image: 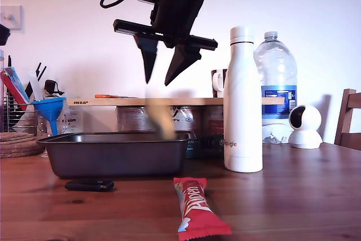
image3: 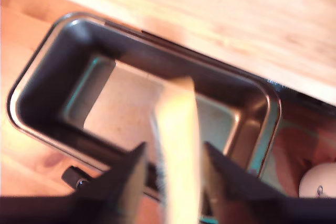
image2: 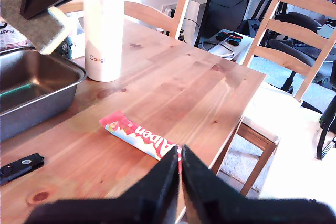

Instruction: Pick up the sponge and place it inside the oven dish

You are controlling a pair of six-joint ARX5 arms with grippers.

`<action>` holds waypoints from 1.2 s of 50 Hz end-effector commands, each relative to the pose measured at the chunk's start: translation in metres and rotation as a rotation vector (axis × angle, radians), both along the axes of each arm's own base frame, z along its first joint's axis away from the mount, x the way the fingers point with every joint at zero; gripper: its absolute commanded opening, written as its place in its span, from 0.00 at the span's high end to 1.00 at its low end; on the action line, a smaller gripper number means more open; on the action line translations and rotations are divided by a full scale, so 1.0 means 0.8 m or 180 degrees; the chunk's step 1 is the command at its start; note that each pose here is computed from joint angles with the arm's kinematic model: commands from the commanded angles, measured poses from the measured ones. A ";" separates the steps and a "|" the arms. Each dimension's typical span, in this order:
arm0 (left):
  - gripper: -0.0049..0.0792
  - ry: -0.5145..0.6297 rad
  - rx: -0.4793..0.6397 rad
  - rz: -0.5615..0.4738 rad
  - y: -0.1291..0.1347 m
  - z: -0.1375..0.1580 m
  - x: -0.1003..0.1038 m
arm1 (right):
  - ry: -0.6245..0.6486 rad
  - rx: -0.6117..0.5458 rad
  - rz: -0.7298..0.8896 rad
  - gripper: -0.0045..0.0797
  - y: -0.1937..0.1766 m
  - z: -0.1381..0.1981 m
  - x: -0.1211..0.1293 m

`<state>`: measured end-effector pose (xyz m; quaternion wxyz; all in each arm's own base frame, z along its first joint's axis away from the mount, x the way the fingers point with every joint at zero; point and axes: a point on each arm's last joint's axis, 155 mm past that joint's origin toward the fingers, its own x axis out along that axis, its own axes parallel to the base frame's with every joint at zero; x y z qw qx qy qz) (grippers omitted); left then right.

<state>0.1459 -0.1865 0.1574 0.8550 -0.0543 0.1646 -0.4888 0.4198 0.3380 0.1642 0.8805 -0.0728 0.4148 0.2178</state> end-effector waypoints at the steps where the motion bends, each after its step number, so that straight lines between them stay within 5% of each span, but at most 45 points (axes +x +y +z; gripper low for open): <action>1: 0.97 0.0030 0.0017 -0.0013 -0.001 -0.008 0.000 | -0.0041 -0.0029 0.0001 0.42 0.000 0.000 0.001; 17: 0.97 0.0030 0.0017 -0.0013 -0.001 -0.008 0.000 | -0.0044 -0.0008 0.0014 0.49 0.002 0.001 0.000; 21: 0.97 0.0030 0.0018 -0.0012 -0.001 -0.008 0.000 | 0.0028 -0.0029 0.0038 0.65 0.001 -0.004 -0.005; 25: 0.97 0.0032 0.0016 -0.0011 -0.001 -0.008 0.000 | 0.0185 -0.0080 0.0088 0.95 -0.002 -0.013 -0.018; 43: 0.97 0.0002 0.0071 0.0198 0.007 -0.011 0.014 | 0.0207 -0.0029 0.0108 0.94 0.001 -0.007 -0.024; 52: 0.97 -0.0048 0.0173 0.0593 0.025 -0.014 0.037 | -0.0057 -0.0517 0.0032 0.94 -0.025 0.007 -0.030; 60: 0.97 -0.0146 0.0276 0.1159 0.056 -0.013 0.067 | -0.0254 -0.0439 0.0114 0.94 -0.015 0.047 -0.048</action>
